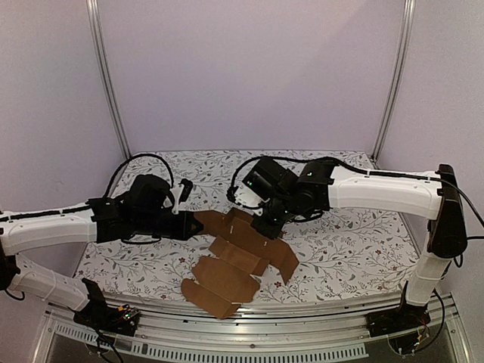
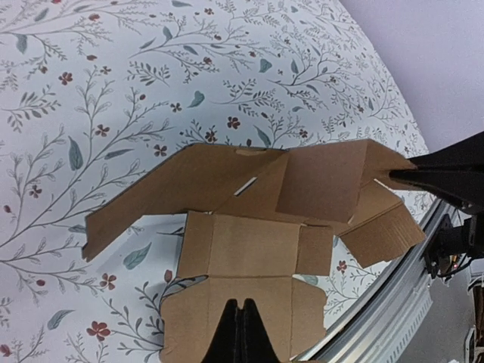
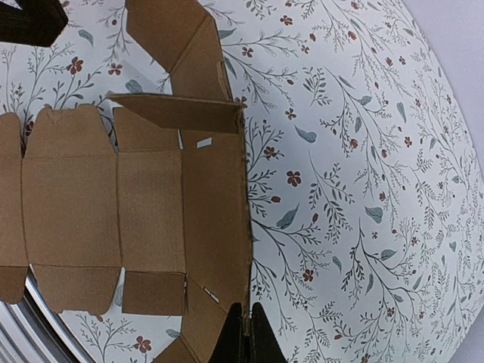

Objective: Fold the paper box

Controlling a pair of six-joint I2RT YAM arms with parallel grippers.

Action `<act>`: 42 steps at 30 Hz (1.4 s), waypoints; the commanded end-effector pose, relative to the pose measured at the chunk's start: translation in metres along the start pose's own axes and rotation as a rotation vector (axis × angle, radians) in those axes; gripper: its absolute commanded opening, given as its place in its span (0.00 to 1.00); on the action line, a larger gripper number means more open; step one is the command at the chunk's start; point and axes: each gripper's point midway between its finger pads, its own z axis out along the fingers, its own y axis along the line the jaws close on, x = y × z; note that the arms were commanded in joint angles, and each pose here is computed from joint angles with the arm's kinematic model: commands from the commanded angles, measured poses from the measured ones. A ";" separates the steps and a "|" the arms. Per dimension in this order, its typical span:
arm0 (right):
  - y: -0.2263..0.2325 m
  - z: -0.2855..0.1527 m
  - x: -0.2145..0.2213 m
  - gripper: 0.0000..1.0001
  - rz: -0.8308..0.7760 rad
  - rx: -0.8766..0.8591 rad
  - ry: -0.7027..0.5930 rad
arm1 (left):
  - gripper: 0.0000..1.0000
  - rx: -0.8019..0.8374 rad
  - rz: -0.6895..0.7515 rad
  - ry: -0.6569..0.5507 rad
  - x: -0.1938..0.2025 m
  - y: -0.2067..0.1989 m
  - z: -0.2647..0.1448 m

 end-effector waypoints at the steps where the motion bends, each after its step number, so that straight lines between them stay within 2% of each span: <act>1: 0.000 0.014 0.012 0.00 -0.040 0.026 0.060 | 0.00 -0.077 -0.001 0.048 0.027 0.024 0.012; 12: 0.006 0.037 0.019 0.00 -0.031 0.009 0.108 | 0.00 -0.161 -0.010 0.085 0.045 0.047 0.054; 23: 0.008 0.046 0.024 0.00 -0.026 0.011 0.131 | 0.00 -0.267 0.016 0.133 0.063 0.071 0.072; 35: 0.002 0.053 0.023 0.00 -0.006 0.032 0.139 | 0.00 -0.263 0.041 0.221 0.089 0.067 0.085; 42: -0.003 0.054 0.020 0.00 0.011 0.050 0.134 | 0.00 -0.193 0.038 0.256 0.098 0.050 0.085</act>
